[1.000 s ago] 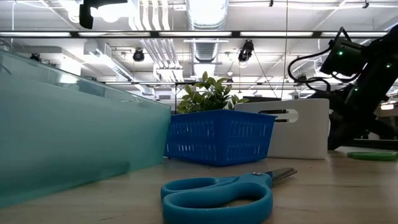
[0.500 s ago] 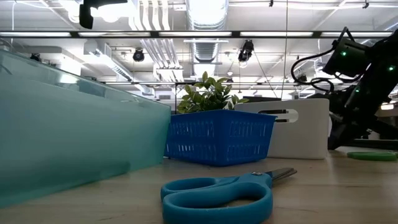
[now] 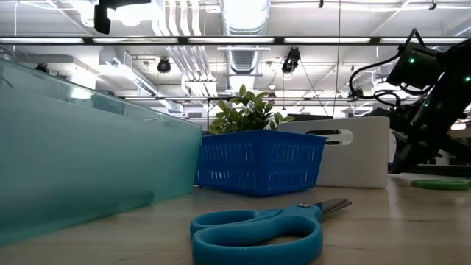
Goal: Pick & Place Paint Supplies
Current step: Put the black eye groomer brush into the green bin
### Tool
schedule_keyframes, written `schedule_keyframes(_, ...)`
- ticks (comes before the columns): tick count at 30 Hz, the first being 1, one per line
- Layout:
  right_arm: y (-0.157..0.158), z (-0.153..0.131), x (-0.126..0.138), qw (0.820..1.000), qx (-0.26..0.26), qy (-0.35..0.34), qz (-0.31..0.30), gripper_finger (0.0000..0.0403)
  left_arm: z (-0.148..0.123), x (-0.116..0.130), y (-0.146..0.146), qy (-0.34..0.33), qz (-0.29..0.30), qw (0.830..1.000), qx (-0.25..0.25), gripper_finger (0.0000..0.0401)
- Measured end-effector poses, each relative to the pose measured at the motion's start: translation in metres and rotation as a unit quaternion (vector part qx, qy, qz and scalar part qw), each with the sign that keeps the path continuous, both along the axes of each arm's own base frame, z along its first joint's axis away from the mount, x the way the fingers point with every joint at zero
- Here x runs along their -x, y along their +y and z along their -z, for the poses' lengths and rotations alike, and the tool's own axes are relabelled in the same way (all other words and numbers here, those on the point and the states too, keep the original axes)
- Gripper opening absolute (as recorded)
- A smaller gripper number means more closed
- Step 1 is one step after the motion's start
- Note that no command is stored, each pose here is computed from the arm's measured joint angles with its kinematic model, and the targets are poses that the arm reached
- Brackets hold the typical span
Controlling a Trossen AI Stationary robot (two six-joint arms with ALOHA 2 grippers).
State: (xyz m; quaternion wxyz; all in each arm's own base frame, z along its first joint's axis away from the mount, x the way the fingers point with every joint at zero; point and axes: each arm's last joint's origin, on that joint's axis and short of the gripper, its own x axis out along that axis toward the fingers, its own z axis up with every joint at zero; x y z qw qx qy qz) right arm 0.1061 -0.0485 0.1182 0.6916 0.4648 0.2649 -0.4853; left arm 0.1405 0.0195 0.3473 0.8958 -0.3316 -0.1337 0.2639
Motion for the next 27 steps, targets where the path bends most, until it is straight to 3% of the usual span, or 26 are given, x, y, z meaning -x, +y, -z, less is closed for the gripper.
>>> schedule_keyframes(5, 0.000, -0.005, -0.001, 1.000, 0.011, -0.020, -0.002, 0.0008, 0.000, 0.000, 0.000, 0.000, 0.000, 1.000, 0.000, 0.0099)
schedule_keyframes(11, -0.004, -0.028, -0.005, 0.997, 0.061, -0.046, 0.001, 0.0008, 0.000, 0.000, 0.000, 0.000, 0.001, 1.000, 0.000, 0.0099)
schedule_keyframes(20, -0.008, -0.067, -0.009, 0.994, 0.110, -0.023, -0.007, 0.0008, 0.000, 0.000, 0.000, 0.003, 0.001, 1.000, -0.001, 0.0099)
schedule_keyframes(27, -0.008, -0.078, -0.010, 0.993, 0.119, -0.026, -0.003, 0.0008, 0.001, 0.000, 0.000, 0.004, 0.001, 1.000, -0.002, 0.0099)
